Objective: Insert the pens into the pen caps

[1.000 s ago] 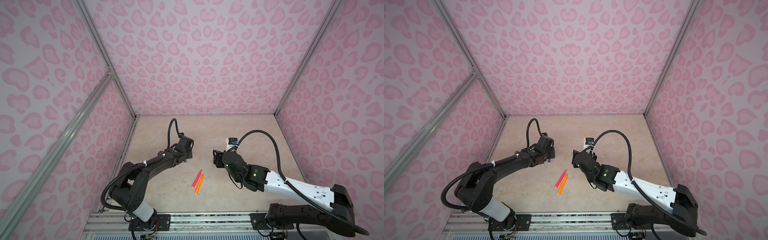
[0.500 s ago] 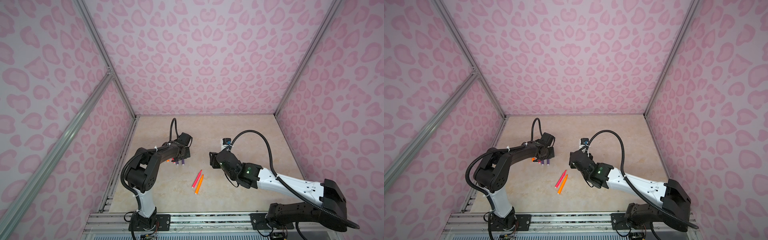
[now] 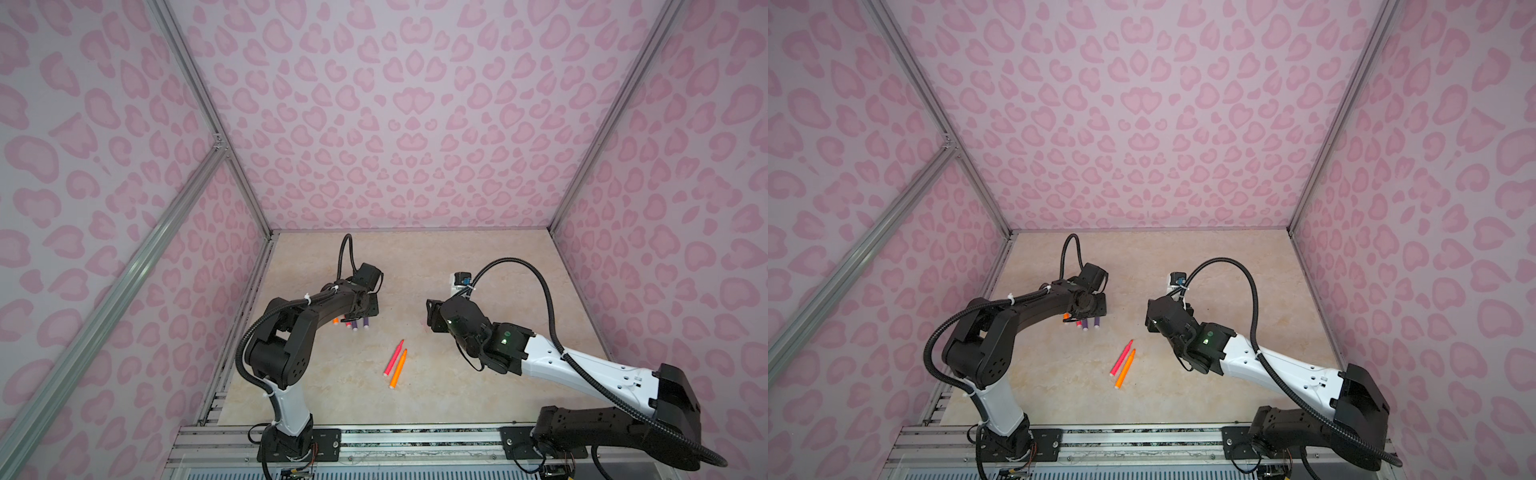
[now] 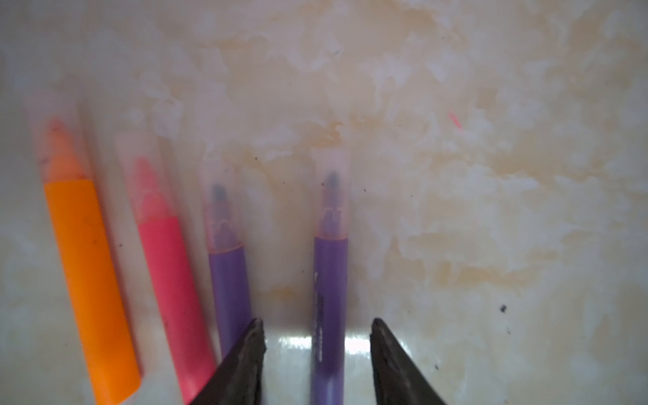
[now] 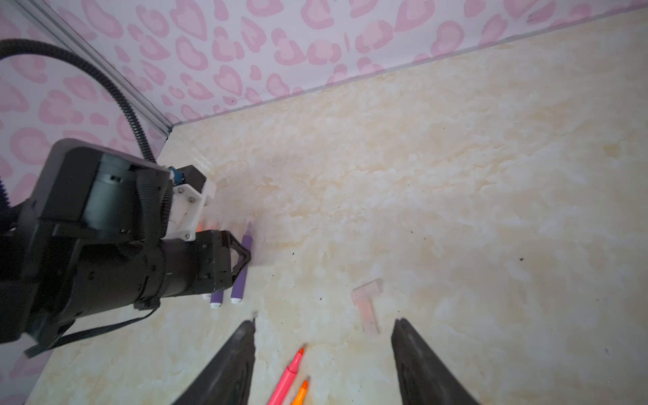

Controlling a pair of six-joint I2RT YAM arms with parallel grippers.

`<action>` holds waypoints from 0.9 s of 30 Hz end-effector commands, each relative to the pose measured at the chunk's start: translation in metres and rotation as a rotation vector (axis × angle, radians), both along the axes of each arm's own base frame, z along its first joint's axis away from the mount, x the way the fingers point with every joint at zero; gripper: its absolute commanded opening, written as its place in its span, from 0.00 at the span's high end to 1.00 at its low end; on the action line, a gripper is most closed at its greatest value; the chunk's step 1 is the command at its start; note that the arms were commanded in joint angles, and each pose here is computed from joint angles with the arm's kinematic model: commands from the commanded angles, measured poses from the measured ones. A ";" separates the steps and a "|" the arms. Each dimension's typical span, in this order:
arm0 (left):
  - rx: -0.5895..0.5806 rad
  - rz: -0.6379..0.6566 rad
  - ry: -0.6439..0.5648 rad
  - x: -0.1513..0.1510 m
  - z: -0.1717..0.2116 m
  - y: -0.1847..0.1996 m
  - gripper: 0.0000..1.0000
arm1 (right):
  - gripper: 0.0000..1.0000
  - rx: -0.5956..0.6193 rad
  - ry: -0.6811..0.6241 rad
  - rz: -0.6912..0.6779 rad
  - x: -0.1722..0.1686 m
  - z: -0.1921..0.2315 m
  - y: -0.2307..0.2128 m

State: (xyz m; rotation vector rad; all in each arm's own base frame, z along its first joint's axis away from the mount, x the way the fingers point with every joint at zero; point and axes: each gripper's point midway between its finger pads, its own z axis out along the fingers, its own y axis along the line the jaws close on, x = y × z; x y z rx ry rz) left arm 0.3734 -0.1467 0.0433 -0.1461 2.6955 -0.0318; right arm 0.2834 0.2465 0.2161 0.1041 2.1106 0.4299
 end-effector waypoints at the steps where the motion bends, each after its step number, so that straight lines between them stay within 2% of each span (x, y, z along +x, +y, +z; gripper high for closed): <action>1: -0.003 -0.042 -0.098 0.000 0.031 -0.003 0.44 | 0.35 -0.028 -0.020 -0.052 0.004 -0.002 -0.022; 4: -0.001 -0.060 -0.181 -0.008 0.060 -0.004 0.43 | 0.33 -0.018 -0.040 -0.112 0.013 0.005 -0.046; 9: -0.133 -0.168 -0.254 -0.039 0.100 -0.033 0.43 | 0.33 0.026 -0.031 -0.252 0.034 -0.001 -0.104; 11: -0.185 -0.228 -0.256 -0.056 0.103 -0.048 0.43 | 0.33 0.040 -0.042 -0.321 0.040 -0.005 -0.132; 17: -0.232 -0.452 -0.197 -0.103 0.073 -0.089 0.43 | 0.32 -0.071 -0.130 -0.590 0.040 -0.021 -0.224; 20: -0.197 -0.546 -0.150 -0.119 0.062 -0.110 0.46 | 0.25 -0.128 -0.191 -0.676 0.036 -0.033 -0.258; 22: -0.126 -0.567 -0.116 -0.127 0.047 -0.108 0.48 | 0.24 -0.153 -0.167 -0.734 0.032 -0.049 -0.281; 24: -0.102 -0.578 -0.077 -0.137 0.031 -0.103 0.48 | 0.25 -0.115 -0.092 -0.821 0.028 -0.075 -0.300; 27: -0.065 -0.593 -0.047 -0.148 0.015 -0.096 0.49 | 0.33 -0.058 -0.014 -0.855 0.035 -0.093 -0.312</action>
